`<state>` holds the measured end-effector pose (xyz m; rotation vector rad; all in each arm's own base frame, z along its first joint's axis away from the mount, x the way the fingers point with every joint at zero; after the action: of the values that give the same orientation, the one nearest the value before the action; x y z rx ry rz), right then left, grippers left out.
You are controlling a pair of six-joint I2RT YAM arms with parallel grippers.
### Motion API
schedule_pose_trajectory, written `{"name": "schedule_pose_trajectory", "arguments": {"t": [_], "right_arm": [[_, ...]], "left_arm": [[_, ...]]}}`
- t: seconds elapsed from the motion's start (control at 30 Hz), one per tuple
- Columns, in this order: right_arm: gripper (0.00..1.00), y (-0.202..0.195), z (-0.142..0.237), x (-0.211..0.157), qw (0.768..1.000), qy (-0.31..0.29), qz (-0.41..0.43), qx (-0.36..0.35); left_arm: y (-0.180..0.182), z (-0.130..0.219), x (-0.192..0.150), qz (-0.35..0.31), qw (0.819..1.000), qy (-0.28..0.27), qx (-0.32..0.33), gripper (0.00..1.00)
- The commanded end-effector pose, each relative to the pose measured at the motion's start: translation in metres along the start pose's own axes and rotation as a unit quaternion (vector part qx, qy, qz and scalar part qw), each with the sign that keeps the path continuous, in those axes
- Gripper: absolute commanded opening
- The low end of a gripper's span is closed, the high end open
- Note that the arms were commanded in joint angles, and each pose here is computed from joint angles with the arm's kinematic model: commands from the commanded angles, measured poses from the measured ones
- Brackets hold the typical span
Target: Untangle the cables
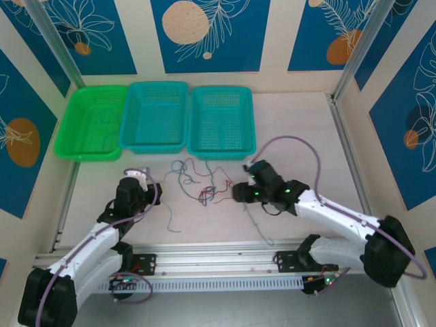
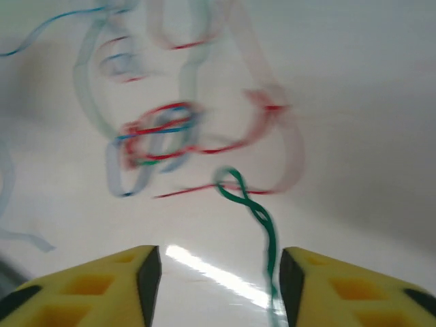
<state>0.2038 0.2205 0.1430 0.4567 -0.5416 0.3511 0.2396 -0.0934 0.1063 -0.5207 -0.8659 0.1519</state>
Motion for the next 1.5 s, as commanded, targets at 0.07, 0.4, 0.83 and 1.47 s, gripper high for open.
{"name": "schedule_pose_trajectory", "arguments": {"t": [0.07, 0.4, 0.83, 1.47], "right_arm": [[0.57, 0.036, -0.030, 0.029, 0.998, 0.027, 0.054, -0.010], [0.55, 0.131, -0.116, 0.040, 0.992, 0.014, 0.116, 0.048], [0.47, 0.117, -0.198, 0.030, 0.987, 0.033, 0.158, -0.007], [0.00, -0.016, -0.063, -0.002, 0.999, 0.016, 0.011, -0.049]], "left_arm": [[-0.033, 0.004, 0.009, -0.028, 0.995, 0.002, -0.092, 0.00], [-0.044, 0.016, 0.008, -0.035, 0.994, 0.003, -0.105, 0.00], [-0.043, 0.034, 0.020, -0.034, 0.993, -0.050, -0.098, 0.00], [0.021, 0.050, 0.043, 0.013, 0.985, -0.092, 0.147, 0.00]]}}
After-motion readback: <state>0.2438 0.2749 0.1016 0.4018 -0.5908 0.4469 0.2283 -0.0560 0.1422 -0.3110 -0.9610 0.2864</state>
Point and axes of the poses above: each hand's point on the last joint's axis, 136 mm out from that joint toward the fingers, its own z axis back along the fingers, its own y axis along the line the jaws close on, x = y × z, the point moved 3 cm from there along z, back along the fingers, and after that the axes turned 6 degrees about z, right-handed, at the moved point
